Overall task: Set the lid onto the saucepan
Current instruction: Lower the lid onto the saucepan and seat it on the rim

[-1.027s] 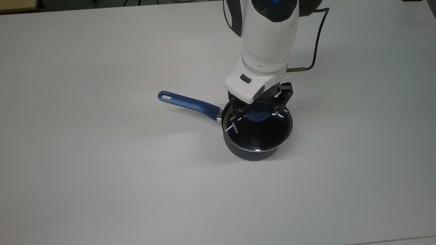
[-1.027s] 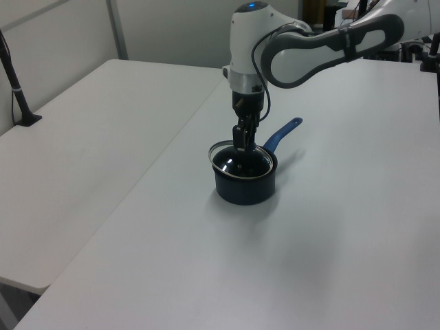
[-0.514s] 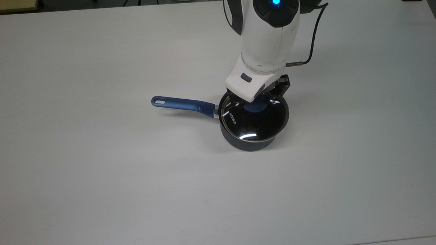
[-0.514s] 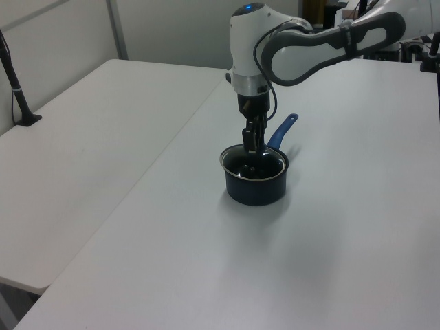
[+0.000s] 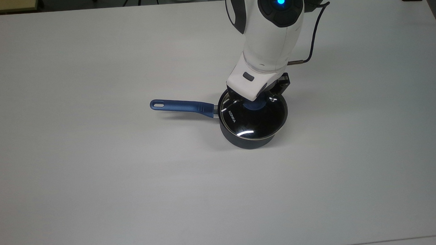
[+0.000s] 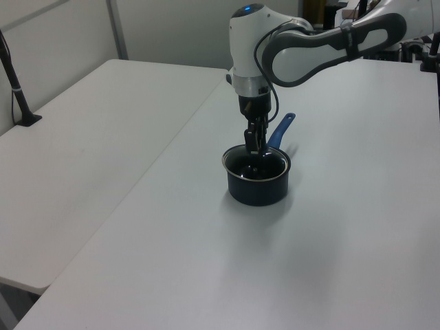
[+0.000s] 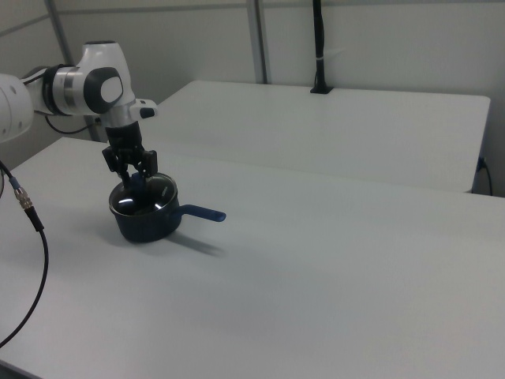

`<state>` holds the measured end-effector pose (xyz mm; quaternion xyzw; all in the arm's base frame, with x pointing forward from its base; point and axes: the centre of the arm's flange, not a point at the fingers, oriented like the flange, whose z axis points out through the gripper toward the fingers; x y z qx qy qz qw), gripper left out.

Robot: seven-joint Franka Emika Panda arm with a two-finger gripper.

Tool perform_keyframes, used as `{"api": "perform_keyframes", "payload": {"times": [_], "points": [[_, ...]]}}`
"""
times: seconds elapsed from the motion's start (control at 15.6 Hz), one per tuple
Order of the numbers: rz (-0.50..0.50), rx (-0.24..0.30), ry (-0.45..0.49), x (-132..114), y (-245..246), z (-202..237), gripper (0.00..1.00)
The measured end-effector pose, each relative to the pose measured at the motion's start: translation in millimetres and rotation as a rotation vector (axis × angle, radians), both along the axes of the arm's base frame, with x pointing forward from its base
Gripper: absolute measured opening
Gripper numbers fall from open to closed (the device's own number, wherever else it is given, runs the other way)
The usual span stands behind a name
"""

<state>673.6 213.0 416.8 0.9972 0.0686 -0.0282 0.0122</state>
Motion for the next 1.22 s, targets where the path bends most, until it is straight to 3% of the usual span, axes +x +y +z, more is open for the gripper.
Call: {"api": "perform_keyframes", "payload": {"times": [0.39,1.09,1.22], "points": [[0.002,-0.024,0.053,-7,-3,-1,0.61],[0.005,-0.039,0.066,-9,-4,-2,0.61],[0.005,-0.059,0.108,-14,-7,-10,0.65]]}}
